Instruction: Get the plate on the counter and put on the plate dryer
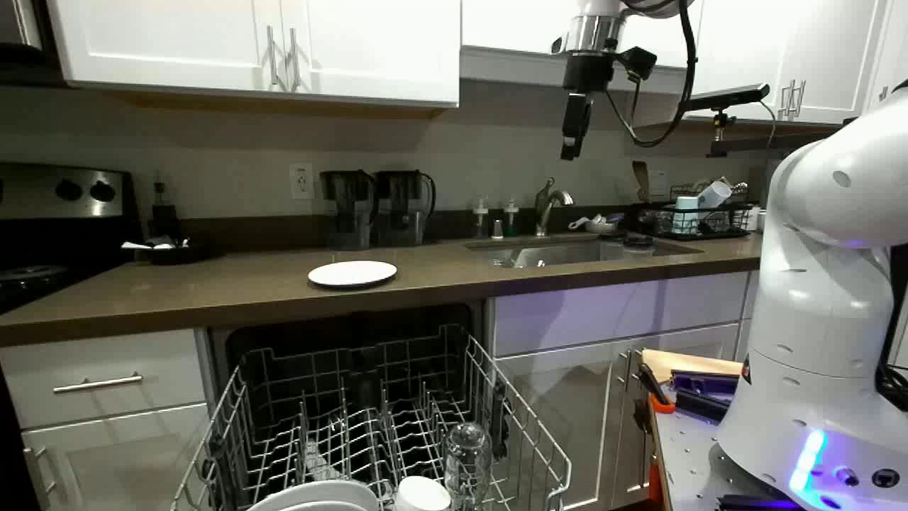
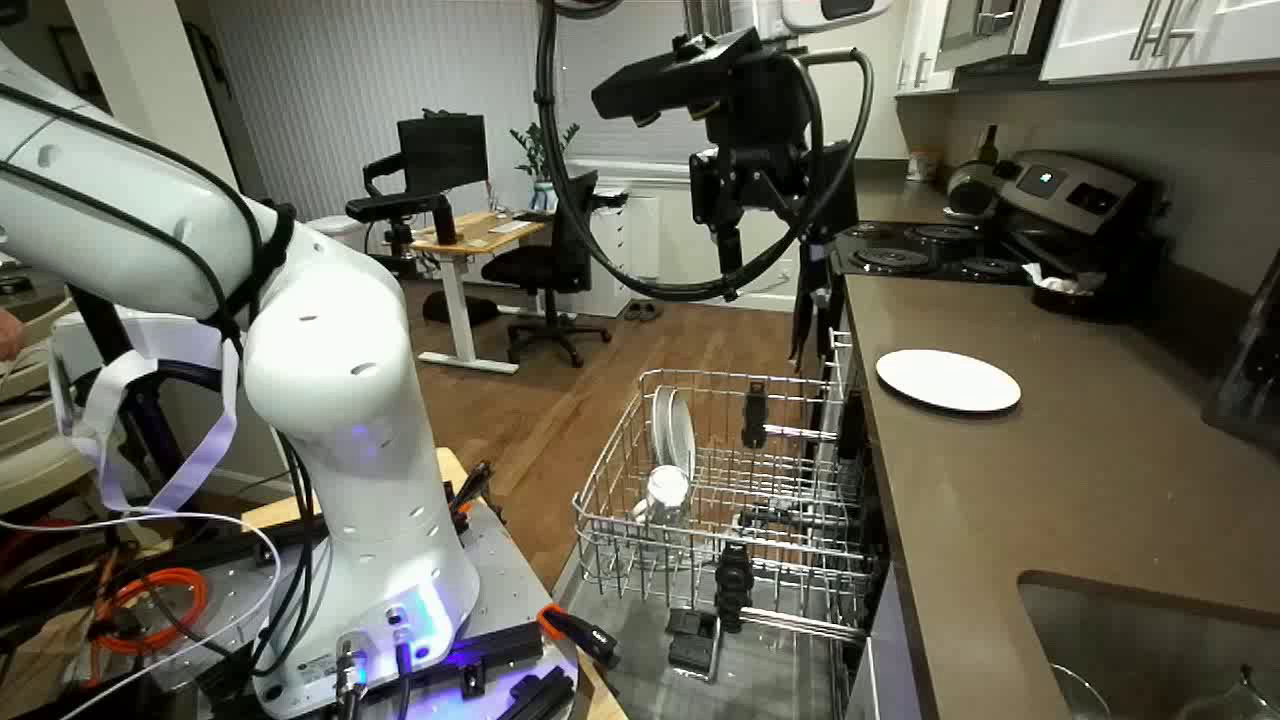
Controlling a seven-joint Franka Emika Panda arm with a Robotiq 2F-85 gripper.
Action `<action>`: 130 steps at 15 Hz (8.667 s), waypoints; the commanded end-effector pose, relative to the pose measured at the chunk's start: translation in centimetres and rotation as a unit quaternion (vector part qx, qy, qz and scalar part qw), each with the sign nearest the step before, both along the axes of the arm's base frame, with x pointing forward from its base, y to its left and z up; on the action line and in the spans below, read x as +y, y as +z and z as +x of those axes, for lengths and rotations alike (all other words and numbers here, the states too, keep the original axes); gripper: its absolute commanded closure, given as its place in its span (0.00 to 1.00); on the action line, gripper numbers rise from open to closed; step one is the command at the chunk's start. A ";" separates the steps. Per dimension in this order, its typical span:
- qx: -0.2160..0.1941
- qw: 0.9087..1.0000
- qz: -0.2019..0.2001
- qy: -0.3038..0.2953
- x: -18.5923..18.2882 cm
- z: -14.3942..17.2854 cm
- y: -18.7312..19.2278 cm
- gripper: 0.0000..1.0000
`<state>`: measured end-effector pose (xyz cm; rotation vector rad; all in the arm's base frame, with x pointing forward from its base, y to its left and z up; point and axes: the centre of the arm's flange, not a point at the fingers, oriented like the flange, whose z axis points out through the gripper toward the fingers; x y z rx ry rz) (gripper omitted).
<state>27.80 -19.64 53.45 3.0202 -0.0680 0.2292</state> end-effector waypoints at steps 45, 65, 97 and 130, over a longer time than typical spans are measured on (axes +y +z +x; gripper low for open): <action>0.010 0.923 -0.302 0.238 16.7 33.5 -12.1 0.00; -0.034 0.947 -0.241 0.209 19.8 37.3 -20.4 0.00; -0.032 0.918 -0.367 0.149 18.4 43.0 -30.9 0.00; -0.027 0.925 -0.321 0.204 22.1 39.5 -27.4 0.93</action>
